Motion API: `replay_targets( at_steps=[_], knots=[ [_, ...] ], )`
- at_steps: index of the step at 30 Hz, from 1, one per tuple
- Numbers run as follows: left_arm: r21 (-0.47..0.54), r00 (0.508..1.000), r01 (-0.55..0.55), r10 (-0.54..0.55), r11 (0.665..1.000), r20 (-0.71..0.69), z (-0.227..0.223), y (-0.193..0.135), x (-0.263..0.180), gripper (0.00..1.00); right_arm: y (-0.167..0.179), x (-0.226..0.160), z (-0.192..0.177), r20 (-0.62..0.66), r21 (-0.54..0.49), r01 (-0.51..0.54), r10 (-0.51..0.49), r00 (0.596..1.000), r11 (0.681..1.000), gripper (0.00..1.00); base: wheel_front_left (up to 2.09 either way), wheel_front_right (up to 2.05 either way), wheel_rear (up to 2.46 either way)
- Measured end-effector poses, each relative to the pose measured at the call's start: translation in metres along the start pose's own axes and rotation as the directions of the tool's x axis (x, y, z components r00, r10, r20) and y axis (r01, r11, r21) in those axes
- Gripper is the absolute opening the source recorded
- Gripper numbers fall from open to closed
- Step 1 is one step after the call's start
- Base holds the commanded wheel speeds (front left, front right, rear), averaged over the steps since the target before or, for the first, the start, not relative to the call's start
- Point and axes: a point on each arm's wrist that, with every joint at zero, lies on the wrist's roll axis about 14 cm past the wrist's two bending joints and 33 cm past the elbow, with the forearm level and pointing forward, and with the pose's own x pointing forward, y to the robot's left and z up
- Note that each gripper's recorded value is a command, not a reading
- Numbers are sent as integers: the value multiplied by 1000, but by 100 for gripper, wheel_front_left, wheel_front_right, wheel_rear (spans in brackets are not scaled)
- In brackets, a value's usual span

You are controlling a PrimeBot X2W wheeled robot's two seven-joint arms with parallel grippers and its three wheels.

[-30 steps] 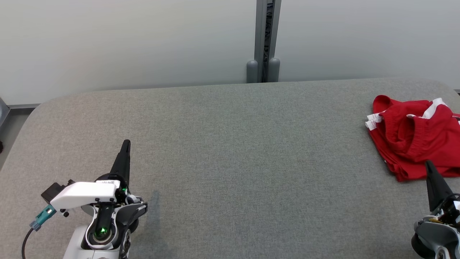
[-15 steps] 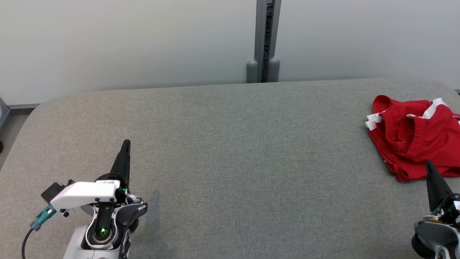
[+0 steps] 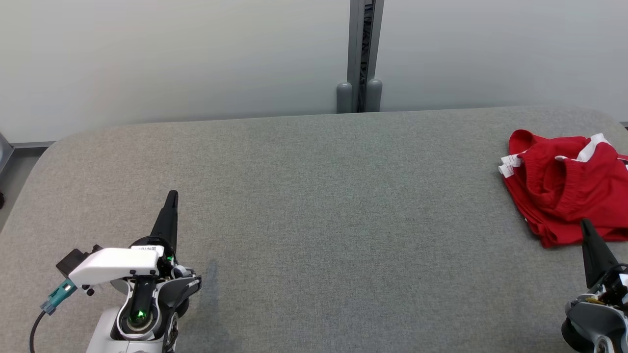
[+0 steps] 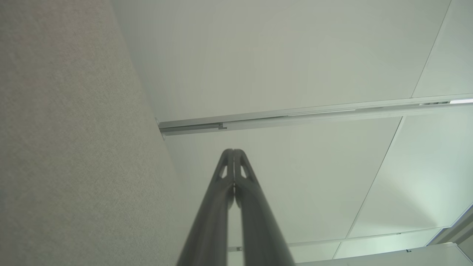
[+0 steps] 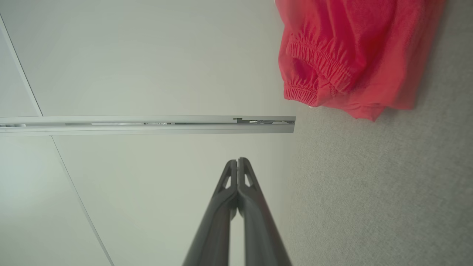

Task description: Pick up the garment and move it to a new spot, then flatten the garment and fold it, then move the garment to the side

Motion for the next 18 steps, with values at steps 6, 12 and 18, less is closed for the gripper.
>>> replay_targets(
  at_steps=[6,12,18],
  knots=[
    [0,1000,0,0,1000,0,0,0,0,0,0,0,0,0,0,0,0,1000,1000,0,0,0,0],
    [0,1000,0,0,1000,0,0,0,0,0,0,0,0,0,-1,0,0,1000,1000,0,0,0,0],
    [0,1000,0,0,1000,0,0,0,0,0,0,0,0,1,-1,0,0,1000,1000,0,0,0,0]
  ],
)
